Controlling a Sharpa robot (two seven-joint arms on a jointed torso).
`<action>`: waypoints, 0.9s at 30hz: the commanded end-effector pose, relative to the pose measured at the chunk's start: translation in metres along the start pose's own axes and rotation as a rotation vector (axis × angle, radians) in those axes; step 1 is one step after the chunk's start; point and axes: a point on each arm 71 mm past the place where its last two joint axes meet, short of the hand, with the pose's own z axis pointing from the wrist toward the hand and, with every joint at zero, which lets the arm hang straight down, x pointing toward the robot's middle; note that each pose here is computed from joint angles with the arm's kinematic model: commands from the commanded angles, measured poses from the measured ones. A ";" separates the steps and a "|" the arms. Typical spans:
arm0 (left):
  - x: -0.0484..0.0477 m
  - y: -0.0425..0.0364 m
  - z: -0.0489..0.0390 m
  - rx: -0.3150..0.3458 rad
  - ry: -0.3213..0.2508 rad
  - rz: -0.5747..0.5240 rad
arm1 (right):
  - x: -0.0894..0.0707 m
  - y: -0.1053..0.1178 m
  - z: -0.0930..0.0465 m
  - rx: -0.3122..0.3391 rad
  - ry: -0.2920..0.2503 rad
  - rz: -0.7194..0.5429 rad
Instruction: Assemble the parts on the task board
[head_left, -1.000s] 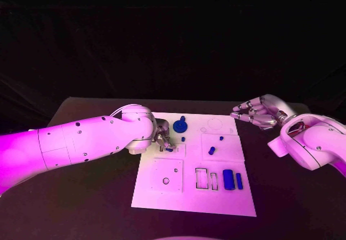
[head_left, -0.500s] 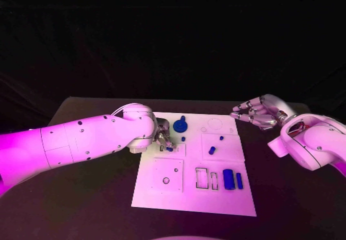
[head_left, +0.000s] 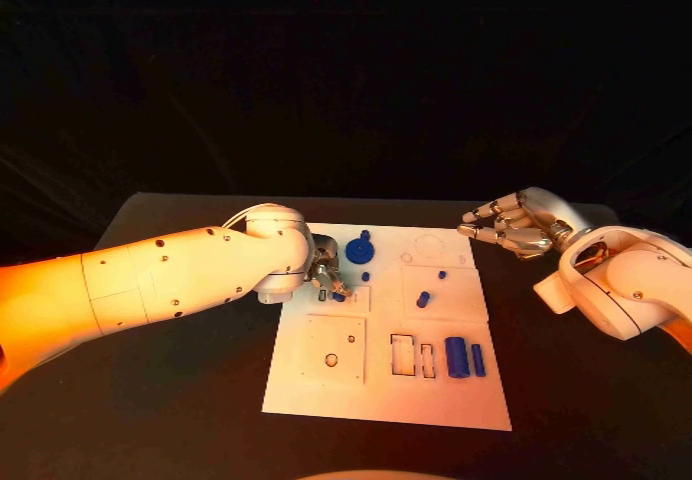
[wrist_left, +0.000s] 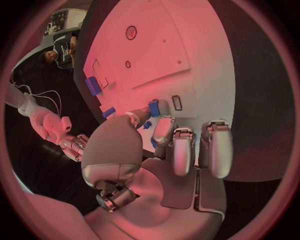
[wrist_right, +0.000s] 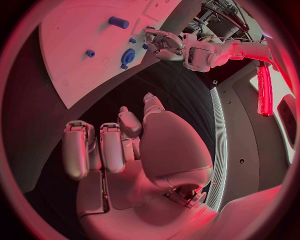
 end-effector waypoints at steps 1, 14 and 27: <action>0.0111 0.0048 0.0027 -0.070 0.068 0.027 | 0.002 0.001 0.000 -0.009 0.017 -0.006; 0.0109 0.0065 0.0039 -0.076 0.076 0.033 | 0.002 0.002 -0.001 -0.013 0.019 -0.005; 0.0102 0.0079 0.0052 -0.082 0.078 0.033 | 0.001 0.001 -0.002 -0.010 0.020 0.001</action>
